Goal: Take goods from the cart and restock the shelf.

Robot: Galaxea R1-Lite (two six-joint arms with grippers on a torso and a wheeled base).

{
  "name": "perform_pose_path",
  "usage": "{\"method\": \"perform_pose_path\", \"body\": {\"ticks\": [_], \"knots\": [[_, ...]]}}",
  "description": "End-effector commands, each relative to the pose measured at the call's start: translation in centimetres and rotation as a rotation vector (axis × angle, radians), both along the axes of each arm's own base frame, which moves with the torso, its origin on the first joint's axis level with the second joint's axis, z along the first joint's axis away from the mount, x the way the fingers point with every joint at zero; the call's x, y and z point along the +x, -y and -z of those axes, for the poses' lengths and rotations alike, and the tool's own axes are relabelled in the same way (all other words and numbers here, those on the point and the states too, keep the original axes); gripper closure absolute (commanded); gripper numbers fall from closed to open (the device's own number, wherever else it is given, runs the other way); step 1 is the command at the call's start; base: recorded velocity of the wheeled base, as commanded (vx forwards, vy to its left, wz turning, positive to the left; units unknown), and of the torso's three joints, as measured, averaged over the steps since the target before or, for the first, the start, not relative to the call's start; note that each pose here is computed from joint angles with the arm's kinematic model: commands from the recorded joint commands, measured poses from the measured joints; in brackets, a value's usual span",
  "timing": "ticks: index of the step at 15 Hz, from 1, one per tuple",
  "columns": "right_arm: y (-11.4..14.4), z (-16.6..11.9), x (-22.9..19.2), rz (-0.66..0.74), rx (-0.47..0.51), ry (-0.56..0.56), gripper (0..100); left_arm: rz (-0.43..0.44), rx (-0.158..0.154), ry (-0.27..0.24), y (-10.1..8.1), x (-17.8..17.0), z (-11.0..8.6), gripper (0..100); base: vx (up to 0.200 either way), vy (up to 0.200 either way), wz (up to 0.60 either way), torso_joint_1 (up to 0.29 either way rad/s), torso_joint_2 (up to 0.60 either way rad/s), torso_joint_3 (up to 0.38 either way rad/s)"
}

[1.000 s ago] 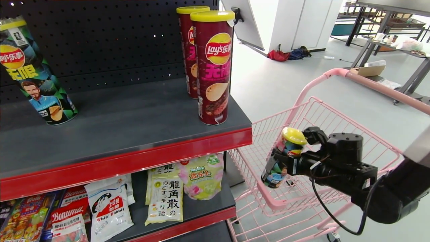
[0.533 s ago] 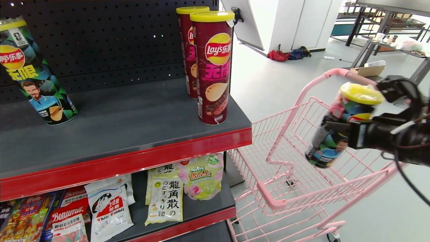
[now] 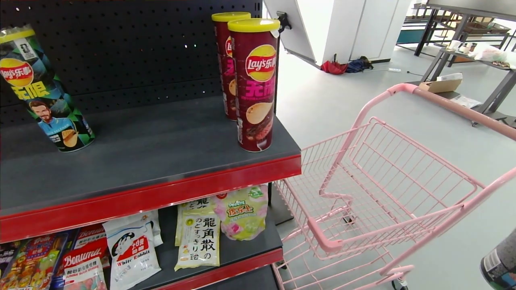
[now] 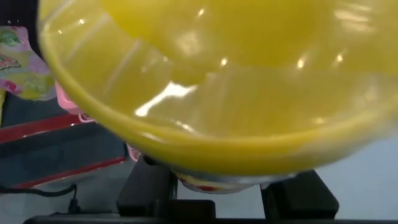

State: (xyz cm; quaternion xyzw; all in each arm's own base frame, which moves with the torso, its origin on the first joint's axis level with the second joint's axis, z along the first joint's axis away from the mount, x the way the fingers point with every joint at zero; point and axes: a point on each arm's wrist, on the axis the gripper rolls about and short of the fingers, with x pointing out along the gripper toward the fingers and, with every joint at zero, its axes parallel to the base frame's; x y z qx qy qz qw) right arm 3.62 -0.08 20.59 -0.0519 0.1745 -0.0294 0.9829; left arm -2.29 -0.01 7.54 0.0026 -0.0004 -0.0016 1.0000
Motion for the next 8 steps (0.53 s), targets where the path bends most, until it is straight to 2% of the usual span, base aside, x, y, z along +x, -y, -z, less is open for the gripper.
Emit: {"method": "perform_pose_path", "body": {"ticks": [1, 8], "knots": [[0.16, 0.37, -1.83, 0.024, -0.002, 0.070, 100, 0.000, -0.001, -0.001, 0.00, 0.01, -0.01, 0, 0.000, 0.000, 0.00, 0.110, -0.37, -0.242], [0.14, 0.29, -1.70, 0.007, -0.042, 0.067, 100, 0.000, -0.001, -0.001, 0.00, 0.01, -0.01, 0, 0.000, 0.000, 0.00, 0.199, -0.55, -0.349]]}}
